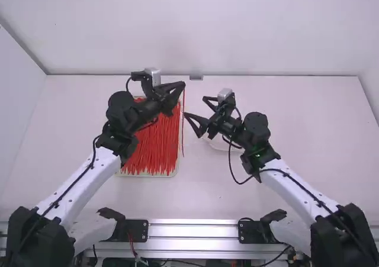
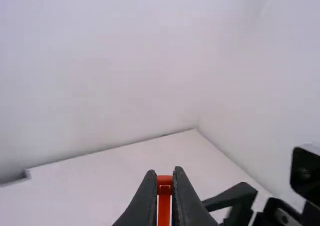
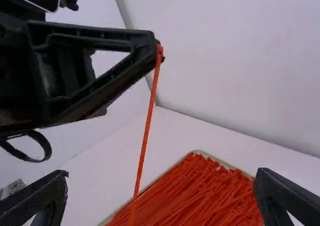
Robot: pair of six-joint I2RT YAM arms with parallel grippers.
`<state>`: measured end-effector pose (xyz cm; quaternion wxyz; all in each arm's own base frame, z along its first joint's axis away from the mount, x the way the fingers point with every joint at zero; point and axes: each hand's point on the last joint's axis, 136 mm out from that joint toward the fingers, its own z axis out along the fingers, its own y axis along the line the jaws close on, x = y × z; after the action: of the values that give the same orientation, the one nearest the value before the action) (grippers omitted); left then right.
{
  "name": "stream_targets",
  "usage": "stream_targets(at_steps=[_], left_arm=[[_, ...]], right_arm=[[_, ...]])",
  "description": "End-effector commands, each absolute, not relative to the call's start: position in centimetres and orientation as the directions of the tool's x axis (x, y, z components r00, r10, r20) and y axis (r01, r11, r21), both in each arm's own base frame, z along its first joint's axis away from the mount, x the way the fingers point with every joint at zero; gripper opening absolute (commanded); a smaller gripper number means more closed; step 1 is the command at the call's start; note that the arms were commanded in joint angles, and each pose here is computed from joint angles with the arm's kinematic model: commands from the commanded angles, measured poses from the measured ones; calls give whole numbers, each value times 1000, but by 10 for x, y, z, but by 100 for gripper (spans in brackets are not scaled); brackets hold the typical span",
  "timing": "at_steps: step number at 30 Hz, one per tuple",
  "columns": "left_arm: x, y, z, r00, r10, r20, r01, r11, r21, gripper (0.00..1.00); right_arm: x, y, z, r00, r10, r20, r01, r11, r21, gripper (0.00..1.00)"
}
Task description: Fasten the cable tie
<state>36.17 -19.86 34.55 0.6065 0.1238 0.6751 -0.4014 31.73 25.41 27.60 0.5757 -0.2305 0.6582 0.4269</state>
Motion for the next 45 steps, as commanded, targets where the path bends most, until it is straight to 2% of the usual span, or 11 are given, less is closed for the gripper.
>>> stream_targets(at_steps=[1, 8, 15, 22, 28, 33, 35, 36, 39, 43, 45], left_arm=[[357, -205, 343, -247, -317, -916, 669, 627, -398, 2], [353, -212, 343, -254, -314, -915, 681, 614, -400, 2], [354, -212, 343, -255, -314, -915, 680, 614, -400, 2], [354, -212, 343, -266, -323, -908, 676, 609, -415, 2], [353, -212, 343, -268, -322, -908, 678, 606, -415, 2], [353, -212, 343, -266, -322, -908, 678, 607, -414, 3], [354, -211, 344, -259, -326, -909, 677, 611, -412, 17], [354, -211, 344, -259, -326, -909, 677, 611, -412, 17], [354, -210, 348, -223, -314, -923, 689, 619, -377, 57], [353, -211, 349, -173, -272, -947, 706, 636, -312, 97], [353, -211, 348, -152, -245, -958, 711, 646, -278, 99]], right_arm=[[325, 260, 284, -224, 222, -949, -793, 525, 310, 99], [336, 264, 277, -236, 262, -936, -789, 510, 342, 95], [337, 266, 277, -232, 262, -937, -794, 506, 338, 50], [336, 267, 276, -235, 260, -937, -795, 504, 339, 29], [335, 268, 276, -234, 259, -937, -796, 502, 338, 0], [336, 268, 276, -237, 260, -936, -795, 502, 341, 0], [336, 266, 276, -237, 259, -936, -797, 500, 340, 0], [336, 266, 276, -237, 259, -936, -797, 500, 340, 0], [333, 261, 278, -234, 248, -940, -821, 467, 328, 0], [331, 251, 281, -224, 230, -947, -855, 421, 305, 0], [330, 246, 283, -217, 225, -950, -865, 406, 293, 0]])
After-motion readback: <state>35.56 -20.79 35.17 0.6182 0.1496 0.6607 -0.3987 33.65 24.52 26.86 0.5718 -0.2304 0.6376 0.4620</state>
